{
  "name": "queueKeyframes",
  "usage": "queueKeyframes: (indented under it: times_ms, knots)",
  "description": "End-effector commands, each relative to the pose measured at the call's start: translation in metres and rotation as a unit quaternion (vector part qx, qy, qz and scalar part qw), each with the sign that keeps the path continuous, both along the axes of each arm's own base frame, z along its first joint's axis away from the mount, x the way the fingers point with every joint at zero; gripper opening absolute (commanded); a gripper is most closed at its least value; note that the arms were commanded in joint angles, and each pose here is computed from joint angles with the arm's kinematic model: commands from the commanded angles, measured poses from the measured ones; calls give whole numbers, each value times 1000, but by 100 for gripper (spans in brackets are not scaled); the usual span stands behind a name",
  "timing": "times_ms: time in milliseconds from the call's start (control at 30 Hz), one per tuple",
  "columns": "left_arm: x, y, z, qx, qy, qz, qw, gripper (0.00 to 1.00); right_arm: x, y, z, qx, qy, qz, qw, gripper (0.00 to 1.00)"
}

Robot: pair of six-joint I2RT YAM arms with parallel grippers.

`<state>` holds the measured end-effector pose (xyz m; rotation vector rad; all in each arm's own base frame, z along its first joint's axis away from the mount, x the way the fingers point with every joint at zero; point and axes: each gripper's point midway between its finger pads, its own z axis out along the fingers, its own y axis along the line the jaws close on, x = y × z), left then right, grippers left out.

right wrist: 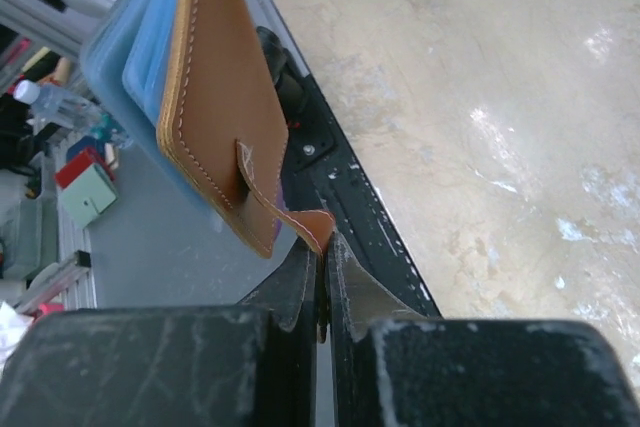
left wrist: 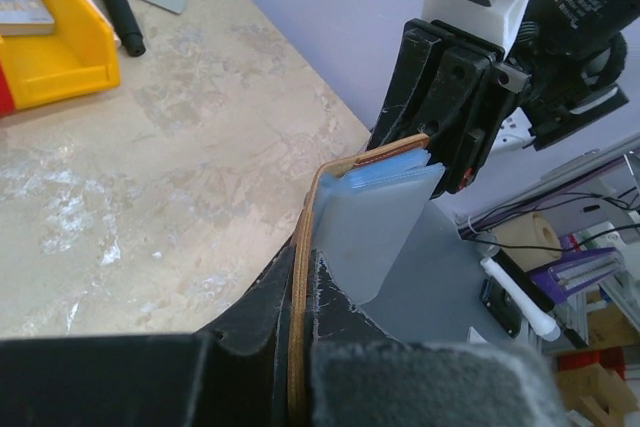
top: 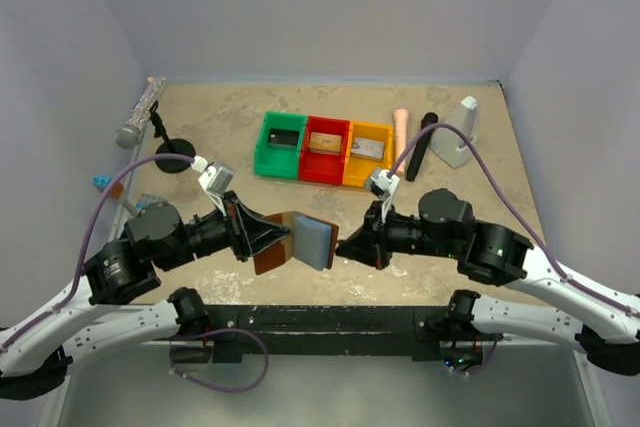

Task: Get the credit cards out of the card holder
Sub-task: Open the card holder, then remove the credit card from the card holder.

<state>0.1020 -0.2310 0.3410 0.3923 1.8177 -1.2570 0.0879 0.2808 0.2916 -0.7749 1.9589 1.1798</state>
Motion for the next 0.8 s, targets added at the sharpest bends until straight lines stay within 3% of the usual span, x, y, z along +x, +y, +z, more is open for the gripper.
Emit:
queueKeyframes:
  times_ms: [0, 67, 167, 233, 333, 767]
  knots:
    - [-9, -8, 19, -38, -27, -37, 998, 0, -16, 6, 29, 74, -40, 61, 995, 0]
    - [-10, -11, 17, -36, -23, -43, 998, 0, -18, 7, 30, 72, -39, 65, 995, 3]
    - [-9, -11, 14, -32, -19, -41, 998, 0, -10, 2, 24, 53, -35, 40, 997, 44]
    - [-9, -10, 14, -30, -18, -39, 999, 0, -5, -3, 22, 46, -38, 21, 998, 60]
    - [-5, -7, 11, -20, -15, -25, 999, 0, 0, -14, 21, 35, -46, -2, 998, 66]
    - [27, 14, -18, 59, 18, 83, 995, 0, -7, -55, 53, 40, -81, -28, 995, 67]
